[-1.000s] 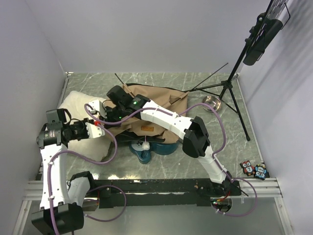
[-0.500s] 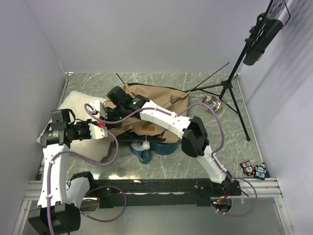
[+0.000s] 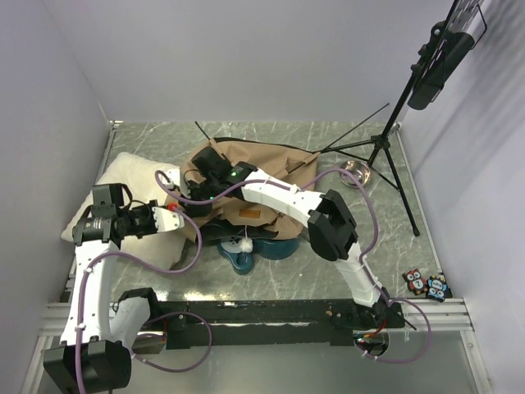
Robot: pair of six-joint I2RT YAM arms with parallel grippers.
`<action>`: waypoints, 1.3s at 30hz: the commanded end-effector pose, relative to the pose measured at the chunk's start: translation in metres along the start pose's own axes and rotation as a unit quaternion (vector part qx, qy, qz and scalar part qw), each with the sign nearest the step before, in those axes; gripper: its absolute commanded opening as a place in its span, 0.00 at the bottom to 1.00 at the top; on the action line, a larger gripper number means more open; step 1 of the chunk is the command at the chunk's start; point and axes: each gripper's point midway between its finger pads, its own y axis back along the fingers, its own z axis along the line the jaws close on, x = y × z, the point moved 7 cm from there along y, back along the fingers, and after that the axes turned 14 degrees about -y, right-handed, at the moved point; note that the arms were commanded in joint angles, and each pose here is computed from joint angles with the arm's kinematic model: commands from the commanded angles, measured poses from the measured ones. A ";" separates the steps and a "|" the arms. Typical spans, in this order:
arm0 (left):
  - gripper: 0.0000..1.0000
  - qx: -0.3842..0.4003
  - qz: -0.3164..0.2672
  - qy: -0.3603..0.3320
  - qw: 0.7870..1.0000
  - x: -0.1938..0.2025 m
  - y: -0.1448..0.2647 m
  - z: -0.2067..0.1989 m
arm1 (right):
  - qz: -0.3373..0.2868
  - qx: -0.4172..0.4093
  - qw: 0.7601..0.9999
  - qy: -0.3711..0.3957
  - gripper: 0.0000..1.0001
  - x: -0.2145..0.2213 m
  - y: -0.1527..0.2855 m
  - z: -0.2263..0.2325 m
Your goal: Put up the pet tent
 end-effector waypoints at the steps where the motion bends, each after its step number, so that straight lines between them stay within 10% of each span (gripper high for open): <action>1: 0.01 -0.028 -0.001 -0.008 1.000 -0.001 0.006 0.017 | 0.033 0.046 0.998 -0.038 0.26 0.037 0.032 -0.032; 4: 0.01 -0.024 -0.002 -0.011 1.000 0.000 0.005 0.017 | 0.034 0.051 0.997 -0.039 0.25 0.044 0.034 -0.034; 7: 0.01 -0.019 -0.014 -0.010 1.000 -0.002 0.003 0.018 | 0.020 0.045 0.997 -0.051 0.00 0.039 0.030 -0.033; 13: 0.22 -0.007 -0.048 -0.019 0.999 -0.014 -0.001 0.018 | 0.001 0.030 0.998 -0.051 0.00 0.025 0.019 -0.023; 25: 0.15 0.010 -0.045 0.003 0.999 -0.018 -0.027 0.018 | 0.001 0.022 0.999 -0.048 0.00 0.023 0.016 -0.023; 31: 0.34 0.006 -0.047 0.012 0.999 -0.028 -0.005 0.019 | 0.009 0.028 0.998 -0.047 0.00 0.029 0.014 -0.025; 39: 0.37 0.023 -0.039 0.073 0.996 -0.008 0.011 0.023 | 0.011 0.028 0.998 -0.046 0.00 0.031 0.014 -0.024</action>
